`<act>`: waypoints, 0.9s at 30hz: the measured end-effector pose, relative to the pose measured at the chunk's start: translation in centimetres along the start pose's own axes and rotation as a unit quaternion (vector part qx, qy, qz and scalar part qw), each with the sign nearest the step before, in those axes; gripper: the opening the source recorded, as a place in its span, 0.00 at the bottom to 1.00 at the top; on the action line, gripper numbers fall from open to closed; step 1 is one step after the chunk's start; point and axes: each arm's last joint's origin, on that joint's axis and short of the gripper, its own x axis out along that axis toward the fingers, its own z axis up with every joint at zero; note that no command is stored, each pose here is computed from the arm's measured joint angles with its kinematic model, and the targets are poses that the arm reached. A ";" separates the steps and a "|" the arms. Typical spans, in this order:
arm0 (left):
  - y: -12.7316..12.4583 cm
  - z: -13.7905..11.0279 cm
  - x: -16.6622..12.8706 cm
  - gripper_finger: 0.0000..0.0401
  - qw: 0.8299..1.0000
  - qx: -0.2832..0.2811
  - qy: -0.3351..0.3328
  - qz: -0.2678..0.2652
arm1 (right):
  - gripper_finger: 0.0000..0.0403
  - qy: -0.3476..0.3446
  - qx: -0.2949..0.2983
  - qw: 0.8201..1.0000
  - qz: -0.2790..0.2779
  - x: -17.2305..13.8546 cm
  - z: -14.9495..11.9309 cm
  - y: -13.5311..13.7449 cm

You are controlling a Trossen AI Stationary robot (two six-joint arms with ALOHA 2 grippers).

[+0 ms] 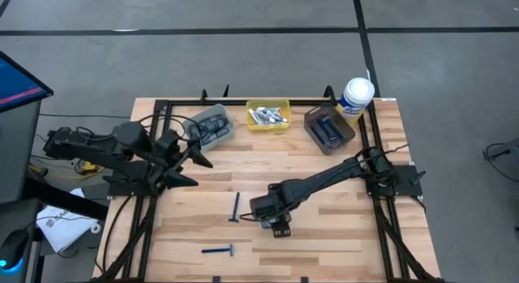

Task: Pick & Place Travel size toiletries
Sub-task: Put the gray deodorant into the gray bin

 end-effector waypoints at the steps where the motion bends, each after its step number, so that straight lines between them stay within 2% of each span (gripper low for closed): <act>1: -0.1 0.0 0.0 0.75 1.000 0.000 -0.002 0.000 | 0.78 -0.004 -0.001 1.000 0.002 0.4 0.2 0.1; 8: -0.4 0.4 -0.5 0.75 1.000 0.004 -0.019 0.001 | 0.82 0.057 -0.011 0.998 0.003 4.0 -0.6 1.1; 13: -0.5 0.8 -1.1 0.75 0.999 0.006 -0.038 0.019 | 0.76 0.077 -0.008 0.997 -0.004 5.0 -0.7 1.1; 19: -0.6 1.0 -1.3 0.75 0.999 0.016 -0.045 0.021 | 0.64 0.074 -0.012 0.997 -0.013 4.4 -0.8 0.9; 27: -0.6 0.9 -1.3 0.75 0.999 0.017 -0.043 0.021 | 0.62 0.078 -0.032 0.996 -0.006 3.7 -0.4 0.8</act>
